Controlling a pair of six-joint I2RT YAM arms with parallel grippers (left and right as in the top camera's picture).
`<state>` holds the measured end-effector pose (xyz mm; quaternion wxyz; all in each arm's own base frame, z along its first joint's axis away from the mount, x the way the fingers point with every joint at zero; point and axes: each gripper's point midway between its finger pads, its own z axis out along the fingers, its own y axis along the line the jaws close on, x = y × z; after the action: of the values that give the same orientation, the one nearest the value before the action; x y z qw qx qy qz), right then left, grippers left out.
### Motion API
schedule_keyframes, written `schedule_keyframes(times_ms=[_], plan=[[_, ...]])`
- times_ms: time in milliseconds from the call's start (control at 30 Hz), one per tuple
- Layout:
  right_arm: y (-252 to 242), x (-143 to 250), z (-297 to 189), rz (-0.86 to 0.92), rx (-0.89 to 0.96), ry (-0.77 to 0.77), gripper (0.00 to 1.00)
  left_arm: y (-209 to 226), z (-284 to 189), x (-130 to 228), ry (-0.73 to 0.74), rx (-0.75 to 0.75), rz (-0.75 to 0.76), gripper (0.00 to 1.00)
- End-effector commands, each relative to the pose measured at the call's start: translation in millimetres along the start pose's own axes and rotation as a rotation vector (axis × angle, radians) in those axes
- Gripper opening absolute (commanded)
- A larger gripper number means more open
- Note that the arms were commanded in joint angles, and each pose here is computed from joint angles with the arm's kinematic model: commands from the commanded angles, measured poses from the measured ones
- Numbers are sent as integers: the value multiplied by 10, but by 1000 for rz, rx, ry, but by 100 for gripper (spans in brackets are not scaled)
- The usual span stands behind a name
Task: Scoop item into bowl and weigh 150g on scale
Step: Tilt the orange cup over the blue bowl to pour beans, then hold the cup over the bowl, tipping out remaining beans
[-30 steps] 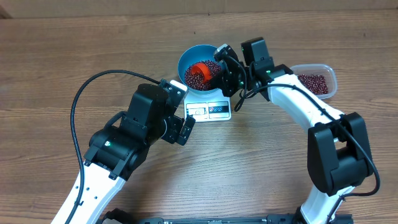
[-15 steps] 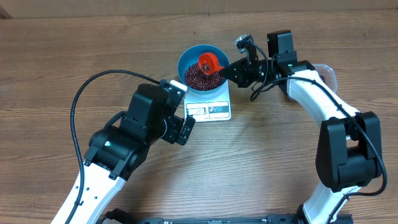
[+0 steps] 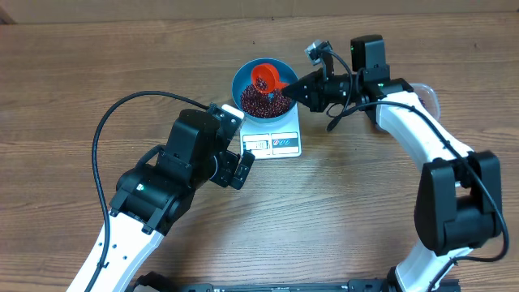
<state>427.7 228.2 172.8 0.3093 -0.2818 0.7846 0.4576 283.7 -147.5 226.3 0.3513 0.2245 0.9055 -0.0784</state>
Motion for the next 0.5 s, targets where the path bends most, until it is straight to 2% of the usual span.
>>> schedule_keyframes(times_ms=[0, 467], plan=[[161, -217, -147, -62, 19, -45, 4, -5, -59, -63, -24, 10, 11, 100], [-6, -220, -159, -64, 117, -43, 4, -5, -57, -62, -24, 10, 11, 99]])
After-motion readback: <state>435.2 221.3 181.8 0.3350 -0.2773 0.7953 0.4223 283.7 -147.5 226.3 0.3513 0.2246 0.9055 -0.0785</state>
